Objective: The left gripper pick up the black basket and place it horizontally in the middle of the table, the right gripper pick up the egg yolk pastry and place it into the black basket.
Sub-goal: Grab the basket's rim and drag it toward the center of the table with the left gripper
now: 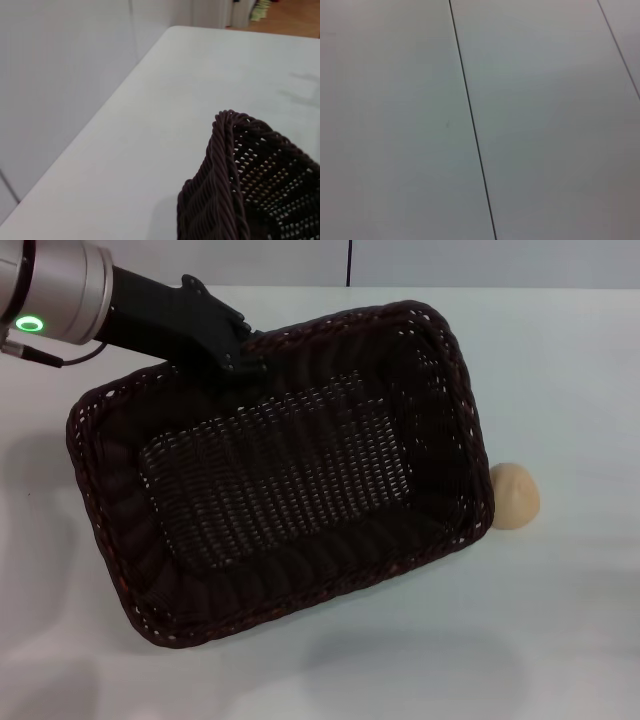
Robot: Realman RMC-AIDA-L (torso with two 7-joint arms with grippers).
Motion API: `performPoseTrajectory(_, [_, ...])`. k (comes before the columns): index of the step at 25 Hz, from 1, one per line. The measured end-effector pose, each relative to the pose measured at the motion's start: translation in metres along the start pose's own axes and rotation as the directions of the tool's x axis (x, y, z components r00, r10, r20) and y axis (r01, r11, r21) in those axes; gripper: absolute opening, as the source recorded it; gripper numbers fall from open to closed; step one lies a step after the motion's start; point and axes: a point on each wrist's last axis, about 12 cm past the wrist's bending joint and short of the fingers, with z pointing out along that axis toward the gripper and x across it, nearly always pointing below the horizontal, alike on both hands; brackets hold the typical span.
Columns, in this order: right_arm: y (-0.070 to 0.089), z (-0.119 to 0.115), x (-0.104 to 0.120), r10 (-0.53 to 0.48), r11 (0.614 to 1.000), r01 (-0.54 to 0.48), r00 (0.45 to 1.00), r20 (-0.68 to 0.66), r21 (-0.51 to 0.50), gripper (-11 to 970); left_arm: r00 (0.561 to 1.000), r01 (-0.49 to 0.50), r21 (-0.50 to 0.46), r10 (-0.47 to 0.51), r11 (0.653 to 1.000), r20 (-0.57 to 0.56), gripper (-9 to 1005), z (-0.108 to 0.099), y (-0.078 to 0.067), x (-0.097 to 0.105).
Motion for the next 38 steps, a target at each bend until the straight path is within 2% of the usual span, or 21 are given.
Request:
performPoseTrajectory(4, [0.001, 0.001, 0.0, 0.004, 1.0, -0.004, 1.0, 0.0, -0.009, 826, 1.0, -0.018, 0.022, 0.017, 1.0, 0.004, 198, -0.002, -0.001, -0.003])
performPoseTrajectory(5, [0.002, 0.001, 0.0, 0.004, 1.0, -0.004, 1.0, 0.0, -0.009, 826, 0.998, -0.061, 0.109, 0.058, 0.992, 0.029, 198, -0.003, -0.004, -0.006])
performPoseTrajectory(6, [0.002, 0.001, 0.0, 0.004, 1.0, -0.004, 1.0, 0.0, -0.009, 826, 0.998, -0.061, 0.109, 0.058, 0.992, 0.029, 198, -0.003, -0.004, -0.006])
performPoseTrajectory(7, [0.002, 0.001, 0.0, 0.004, 1.0, -0.004, 1.0, 0.0, -0.009, 826, 0.997, -0.068, 0.151, 0.062, 0.986, 0.039, 199, -0.001, -0.004, -0.007])
performPoseTrajectory(9, [0.001, 0.0, 0.0, 0.001, 1.0, -0.001, 1.0, -0.001, -0.009, 826, 0.997, -0.068, 0.151, 0.062, 0.986, 0.039, 199, -0.001, -0.004, -0.007])
performPoseTrajectory(12, [0.001, 0.0, 0.0, -0.001, 1.0, 0.001, 1.0, -0.002, -0.008, 826, 0.999, -0.049, 0.21, 0.044, 0.976, 0.029, 200, 0.007, 0.001, -0.005])
performPoseTrajectory(23, [0.001, 0.0, 0.0, -0.006, 1.0, 0.006, 1.0, -0.003, -0.009, 826, 0.996, -0.069, 0.319, 0.083, 0.945, -0.031, 202, 0.024, 0.002, 0.0])
performPoseTrajectory(26, [0.001, 0.0, 0.001, -0.006, 1.0, 0.006, 1.0, -0.006, -0.009, 826, 0.994, -0.073, 0.328, 0.097, 0.942, -0.058, 203, 0.029, 0.002, 0.001])
performPoseTrajectory(28, [0.001, 0.0, 0.001, -0.006, 1.0, 0.006, 1.0, -0.006, -0.009, 826, 0.985, -0.095, 0.334, 0.138, 0.938, -0.106, 203, 0.041, 0.0, 0.002])
performPoseTrajectory(35, [0.003, 0.001, 0.002, -0.002, 1.0, 0.002, 1.0, -0.01, -0.019, 826, 0.972, -0.142, 0.296, 0.189, 0.945, -0.136, 205, 0.061, -0.001, 0.0])
performPoseTrajectory(38, [0.003, 0.0, 0.001, -0.003, 1.0, 0.002, 1.0, -0.011, -0.019, 826, 0.973, -0.152, 0.287, 0.195, 0.946, -0.126, 334, 0.061, 0.0, -0.002])
